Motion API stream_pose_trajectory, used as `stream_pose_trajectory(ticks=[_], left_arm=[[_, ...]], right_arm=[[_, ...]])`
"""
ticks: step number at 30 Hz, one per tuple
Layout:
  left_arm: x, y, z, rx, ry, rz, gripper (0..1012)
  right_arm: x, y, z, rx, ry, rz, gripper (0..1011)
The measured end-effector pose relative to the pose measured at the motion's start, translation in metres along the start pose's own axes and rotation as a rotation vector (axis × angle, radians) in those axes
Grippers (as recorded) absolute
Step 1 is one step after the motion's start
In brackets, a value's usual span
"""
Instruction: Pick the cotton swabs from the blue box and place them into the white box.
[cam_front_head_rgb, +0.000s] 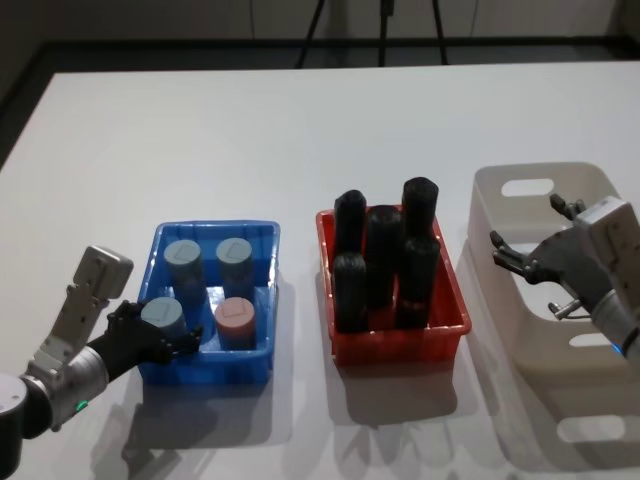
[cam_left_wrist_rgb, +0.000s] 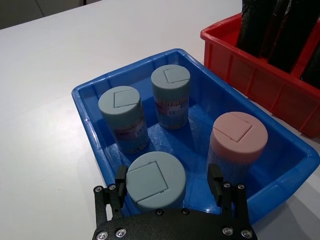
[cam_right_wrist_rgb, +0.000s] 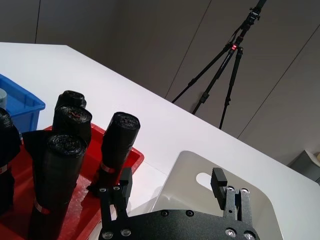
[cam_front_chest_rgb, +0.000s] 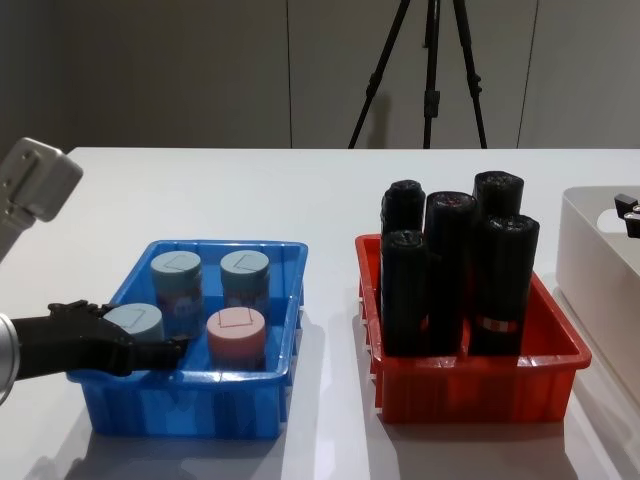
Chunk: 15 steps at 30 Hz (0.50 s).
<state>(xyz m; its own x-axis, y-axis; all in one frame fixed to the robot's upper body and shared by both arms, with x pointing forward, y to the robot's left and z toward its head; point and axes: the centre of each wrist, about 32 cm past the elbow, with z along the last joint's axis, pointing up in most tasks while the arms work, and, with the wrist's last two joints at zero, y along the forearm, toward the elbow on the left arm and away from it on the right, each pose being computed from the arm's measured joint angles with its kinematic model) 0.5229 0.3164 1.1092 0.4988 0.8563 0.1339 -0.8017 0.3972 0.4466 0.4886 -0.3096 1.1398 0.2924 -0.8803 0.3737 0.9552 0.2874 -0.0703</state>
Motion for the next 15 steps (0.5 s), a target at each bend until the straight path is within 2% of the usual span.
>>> stream_pose_trajectory(ticks=[12, 15], left_arm=[[0.0004, -0.0001, 0.0002, -0.003, 0.004, -0.002, 1002], [0.0005, 0.0, 0.0002, -0.003, 0.004, -0.001, 953]], right_arm=[[0.0, 0.0, 0.0, 0.0, 0.0, 0.0, 1001], [0.0, 0.0, 0.0, 0.0, 0.0, 0.0, 1001]])
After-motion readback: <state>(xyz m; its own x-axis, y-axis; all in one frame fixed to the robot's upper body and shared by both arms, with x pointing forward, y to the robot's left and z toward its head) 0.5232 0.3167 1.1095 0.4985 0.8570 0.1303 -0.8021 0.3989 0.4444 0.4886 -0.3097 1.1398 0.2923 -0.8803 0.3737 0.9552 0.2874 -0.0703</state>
